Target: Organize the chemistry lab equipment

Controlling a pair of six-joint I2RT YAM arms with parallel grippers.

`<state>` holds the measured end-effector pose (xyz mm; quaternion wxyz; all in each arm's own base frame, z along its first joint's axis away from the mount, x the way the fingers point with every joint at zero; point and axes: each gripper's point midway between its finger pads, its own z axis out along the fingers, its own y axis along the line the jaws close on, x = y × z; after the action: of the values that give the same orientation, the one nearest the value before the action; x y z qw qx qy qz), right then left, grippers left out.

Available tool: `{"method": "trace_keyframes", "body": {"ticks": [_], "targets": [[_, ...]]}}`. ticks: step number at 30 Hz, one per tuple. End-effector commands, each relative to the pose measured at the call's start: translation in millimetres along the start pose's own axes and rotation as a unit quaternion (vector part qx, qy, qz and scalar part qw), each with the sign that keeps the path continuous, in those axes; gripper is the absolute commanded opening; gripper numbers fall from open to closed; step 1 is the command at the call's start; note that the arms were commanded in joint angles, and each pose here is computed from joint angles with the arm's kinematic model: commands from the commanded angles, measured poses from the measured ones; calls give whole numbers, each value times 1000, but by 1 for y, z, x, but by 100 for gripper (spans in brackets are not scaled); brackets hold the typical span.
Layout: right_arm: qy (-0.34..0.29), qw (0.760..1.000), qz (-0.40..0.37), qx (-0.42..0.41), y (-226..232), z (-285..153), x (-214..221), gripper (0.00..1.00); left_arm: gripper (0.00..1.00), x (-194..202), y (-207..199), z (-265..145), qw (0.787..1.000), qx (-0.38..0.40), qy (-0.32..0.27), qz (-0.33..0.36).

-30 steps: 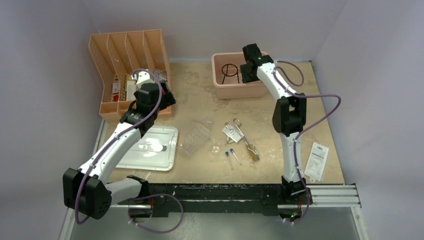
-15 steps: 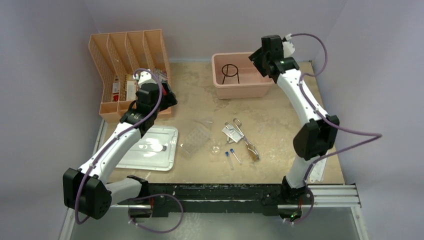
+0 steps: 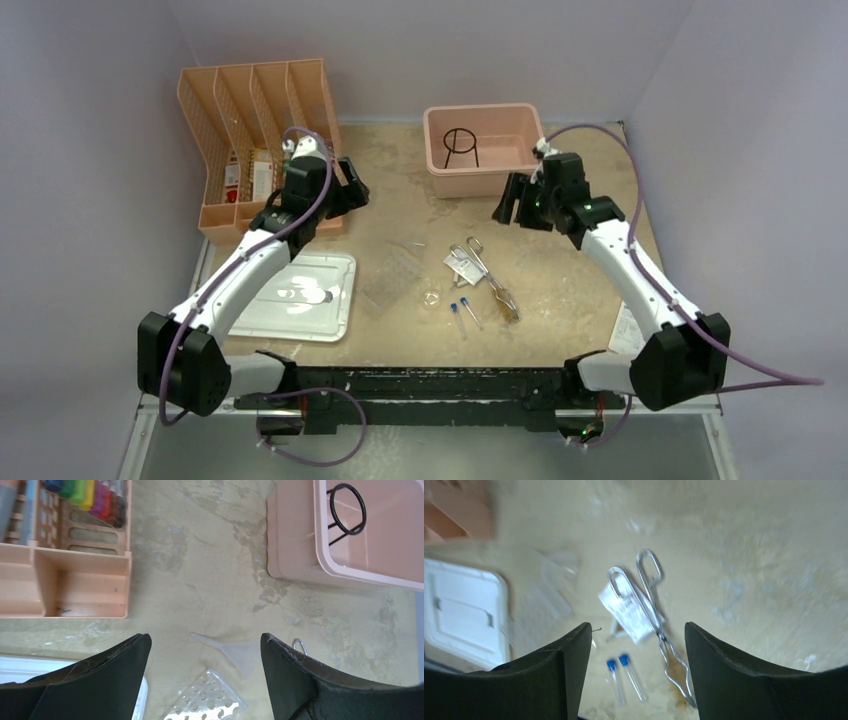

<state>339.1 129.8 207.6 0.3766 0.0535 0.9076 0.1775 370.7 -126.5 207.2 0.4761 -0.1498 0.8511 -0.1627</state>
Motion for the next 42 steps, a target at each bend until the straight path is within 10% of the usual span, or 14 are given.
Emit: {"method": "trace_keyframes", "body": {"ticks": [1, 31, 42], "targets": [[133, 991, -4, -20, -15, 17, 85, 71, 81, -12, -36, -1, 997, 67, 8, -26], [238, 947, -218, 4, -35, 74, 148, 38, 81, -5, -35, 0, 997, 70, 20, -19], [279, 929, -241, -23, -28, 81, 164, 43, 81, -2, -34, 0, 997, 71, 23, -20]]}}
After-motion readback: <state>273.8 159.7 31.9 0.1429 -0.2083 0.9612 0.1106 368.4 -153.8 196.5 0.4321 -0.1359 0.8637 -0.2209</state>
